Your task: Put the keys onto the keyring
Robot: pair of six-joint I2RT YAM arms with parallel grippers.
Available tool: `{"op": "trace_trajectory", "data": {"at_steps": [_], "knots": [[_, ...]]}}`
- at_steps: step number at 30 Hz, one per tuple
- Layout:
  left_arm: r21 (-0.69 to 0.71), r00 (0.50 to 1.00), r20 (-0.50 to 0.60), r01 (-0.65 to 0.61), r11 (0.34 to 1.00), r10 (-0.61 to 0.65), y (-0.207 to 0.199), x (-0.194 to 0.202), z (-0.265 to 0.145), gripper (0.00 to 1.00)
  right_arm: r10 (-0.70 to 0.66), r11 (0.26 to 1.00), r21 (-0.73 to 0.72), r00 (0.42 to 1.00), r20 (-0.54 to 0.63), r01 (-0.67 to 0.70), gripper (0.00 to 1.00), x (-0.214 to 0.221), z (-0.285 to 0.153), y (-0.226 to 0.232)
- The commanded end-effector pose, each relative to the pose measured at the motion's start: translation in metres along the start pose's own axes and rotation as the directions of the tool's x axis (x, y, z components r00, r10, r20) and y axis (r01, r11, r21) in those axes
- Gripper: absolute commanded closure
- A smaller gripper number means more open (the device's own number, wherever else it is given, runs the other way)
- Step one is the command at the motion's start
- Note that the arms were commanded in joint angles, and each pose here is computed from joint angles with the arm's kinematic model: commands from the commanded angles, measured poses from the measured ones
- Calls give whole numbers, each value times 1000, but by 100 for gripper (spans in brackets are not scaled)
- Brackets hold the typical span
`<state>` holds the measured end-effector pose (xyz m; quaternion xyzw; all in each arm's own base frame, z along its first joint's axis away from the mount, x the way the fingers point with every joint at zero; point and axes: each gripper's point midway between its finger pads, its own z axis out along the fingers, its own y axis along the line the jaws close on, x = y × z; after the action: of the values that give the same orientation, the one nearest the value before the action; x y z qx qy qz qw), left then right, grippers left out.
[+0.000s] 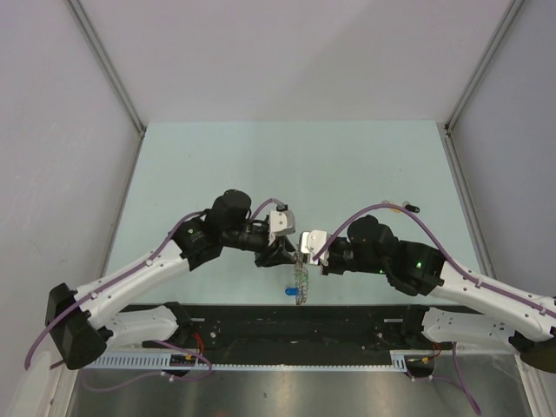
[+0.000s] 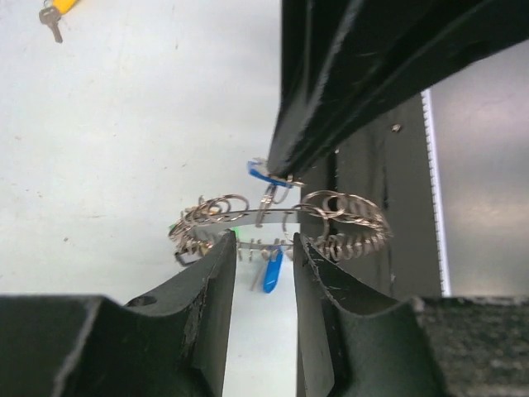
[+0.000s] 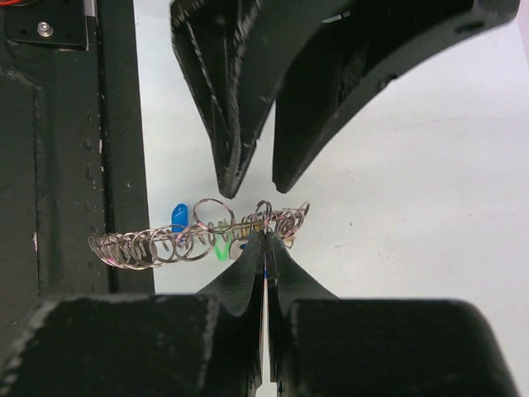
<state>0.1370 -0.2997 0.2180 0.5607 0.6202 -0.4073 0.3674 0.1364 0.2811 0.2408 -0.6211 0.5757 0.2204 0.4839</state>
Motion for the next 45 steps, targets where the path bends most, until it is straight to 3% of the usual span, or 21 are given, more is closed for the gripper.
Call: {"op": "trace_trajectory", "data": {"at_steps": [1, 13, 21, 24, 27, 33, 45], "knots": [[-32, 996, 21, -85, 996, 86, 15, -17, 2, 62, -21, 999, 38, 994, 109, 17, 100, -37, -14, -12], [105, 988, 73, -143, 984, 136, -1, -29, 9, 62, -23, 999, 33, 994, 104, 20, 100, -36, -13, -11], [157, 992, 49, -119, 980, 113, -4, -22, 15, 68, -22, 999, 30, 994, 110, 18, 100, -37, -13, -10], [162, 994, 37, -108, 981, 104, -3, -20, 17, 78, -21, 999, 30, 994, 106, 18, 100, -36, -13, -10], [162, 994, 28, -107, 981, 104, -4, -18, 16, 98, -18, 999, 35, 994, 104, 14, 100, -36, -14, -11], [99, 995, 41, -93, 991, 89, 3, -19, 7, 100, 2, 997, 75, 996, 90, -9, 100, -32, -24, -16], [122, 961, 278, -43, 992, 7, -5, -62, -14, 100, 58, 997, 43, 991, 119, -63, 100, -30, -22, -5]]}}
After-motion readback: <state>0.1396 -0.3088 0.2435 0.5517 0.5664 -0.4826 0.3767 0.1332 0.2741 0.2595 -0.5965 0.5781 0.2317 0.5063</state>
